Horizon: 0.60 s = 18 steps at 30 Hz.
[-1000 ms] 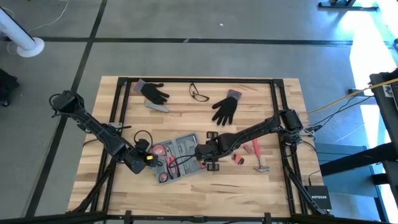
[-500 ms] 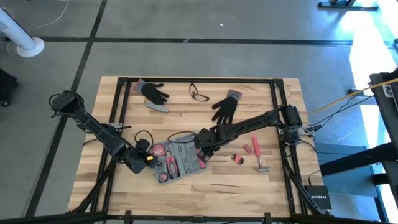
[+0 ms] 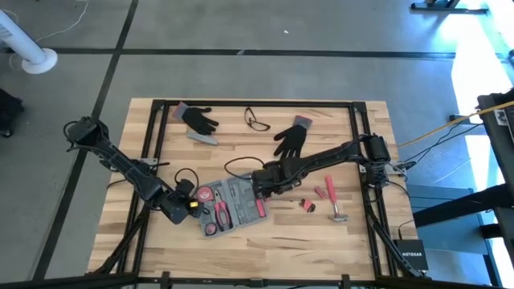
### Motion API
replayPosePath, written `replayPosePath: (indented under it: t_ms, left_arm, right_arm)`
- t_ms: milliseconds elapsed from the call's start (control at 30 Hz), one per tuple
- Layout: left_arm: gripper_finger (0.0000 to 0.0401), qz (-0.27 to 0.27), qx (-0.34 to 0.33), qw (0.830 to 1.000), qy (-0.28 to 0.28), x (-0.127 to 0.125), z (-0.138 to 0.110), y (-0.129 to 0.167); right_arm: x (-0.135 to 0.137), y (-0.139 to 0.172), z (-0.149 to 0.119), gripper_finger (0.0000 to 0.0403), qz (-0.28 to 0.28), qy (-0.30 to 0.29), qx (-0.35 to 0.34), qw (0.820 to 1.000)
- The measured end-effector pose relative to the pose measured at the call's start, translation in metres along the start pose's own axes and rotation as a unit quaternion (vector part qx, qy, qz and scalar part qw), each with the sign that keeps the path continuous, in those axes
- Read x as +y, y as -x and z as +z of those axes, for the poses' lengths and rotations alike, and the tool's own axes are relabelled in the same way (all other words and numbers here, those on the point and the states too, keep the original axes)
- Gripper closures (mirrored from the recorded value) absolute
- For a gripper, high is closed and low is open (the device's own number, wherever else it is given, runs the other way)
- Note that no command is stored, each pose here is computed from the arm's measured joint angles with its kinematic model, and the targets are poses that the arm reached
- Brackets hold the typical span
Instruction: Prefit tool cases
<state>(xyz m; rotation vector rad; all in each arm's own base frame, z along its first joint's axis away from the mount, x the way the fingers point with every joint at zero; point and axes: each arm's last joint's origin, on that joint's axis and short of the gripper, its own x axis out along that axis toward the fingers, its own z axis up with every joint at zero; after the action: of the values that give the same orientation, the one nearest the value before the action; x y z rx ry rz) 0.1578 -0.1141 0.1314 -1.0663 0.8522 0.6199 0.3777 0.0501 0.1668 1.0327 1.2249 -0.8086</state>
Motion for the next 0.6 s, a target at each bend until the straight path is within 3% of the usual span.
replayPosePath:
  t_ms: [233, 600]
  left_arm:
    - [0.0295, 0.000, 0.000, 1.000, -0.016, 0.000, 0.000, 0.000]
    - [0.0295, 0.000, 0.001, 1.000, -0.023, 0.000, 0.000, 0.000]
  right_arm:
    - [0.001, -0.011, 0.000, 0.0157, 0.038, -0.112, 0.008, 0.993]
    - [0.002, -0.028, 0.001, 0.0157, 0.020, -0.161, -0.014, 0.987]
